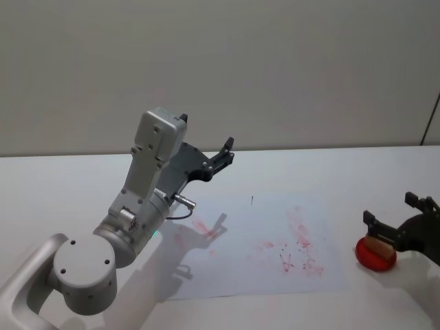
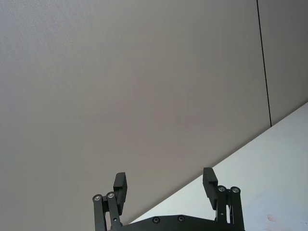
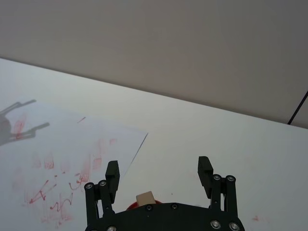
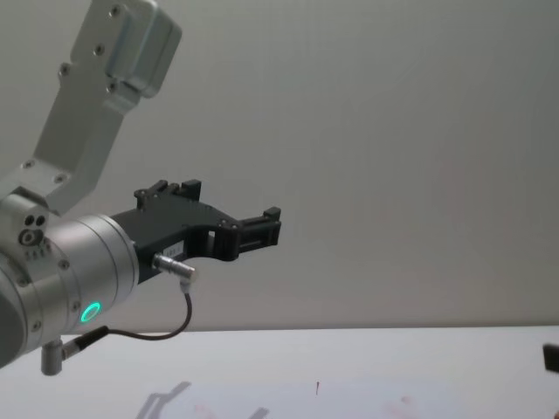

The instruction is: Use the one hand to pick up the stamp and affix it onto the A4 paper.

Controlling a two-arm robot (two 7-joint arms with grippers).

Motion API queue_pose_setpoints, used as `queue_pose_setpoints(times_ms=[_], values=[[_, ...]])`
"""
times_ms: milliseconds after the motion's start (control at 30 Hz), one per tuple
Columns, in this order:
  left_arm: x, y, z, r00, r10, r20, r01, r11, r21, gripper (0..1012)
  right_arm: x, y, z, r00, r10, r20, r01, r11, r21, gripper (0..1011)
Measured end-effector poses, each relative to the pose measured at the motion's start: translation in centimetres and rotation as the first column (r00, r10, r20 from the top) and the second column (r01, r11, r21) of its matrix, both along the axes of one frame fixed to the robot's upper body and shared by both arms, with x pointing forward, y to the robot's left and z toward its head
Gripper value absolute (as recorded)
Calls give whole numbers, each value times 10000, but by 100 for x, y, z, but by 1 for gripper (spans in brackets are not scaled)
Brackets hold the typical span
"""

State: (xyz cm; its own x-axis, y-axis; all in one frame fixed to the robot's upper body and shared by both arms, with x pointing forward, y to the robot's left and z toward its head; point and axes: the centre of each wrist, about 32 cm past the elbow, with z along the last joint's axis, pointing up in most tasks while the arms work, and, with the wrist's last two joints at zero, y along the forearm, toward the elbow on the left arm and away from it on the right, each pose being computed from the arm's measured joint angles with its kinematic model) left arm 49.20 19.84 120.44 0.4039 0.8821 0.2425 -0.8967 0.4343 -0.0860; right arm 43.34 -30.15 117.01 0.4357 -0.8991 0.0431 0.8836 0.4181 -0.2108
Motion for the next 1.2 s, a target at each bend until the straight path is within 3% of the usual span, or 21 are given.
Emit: queue_pose_setpoints(times_ms=[533, 1200], values=[[0, 0, 0, 10000, -1, 0, 1, 10000, 0, 1001, -84, -19, -83, 9968, -135, -789, 66, 9961, -876, 1001], [0, 0, 0, 10000, 0, 0, 0, 10000, 0, 1001, 8, 63, -188, 9905, 51, -1378, -226, 9918, -1258, 1001]])
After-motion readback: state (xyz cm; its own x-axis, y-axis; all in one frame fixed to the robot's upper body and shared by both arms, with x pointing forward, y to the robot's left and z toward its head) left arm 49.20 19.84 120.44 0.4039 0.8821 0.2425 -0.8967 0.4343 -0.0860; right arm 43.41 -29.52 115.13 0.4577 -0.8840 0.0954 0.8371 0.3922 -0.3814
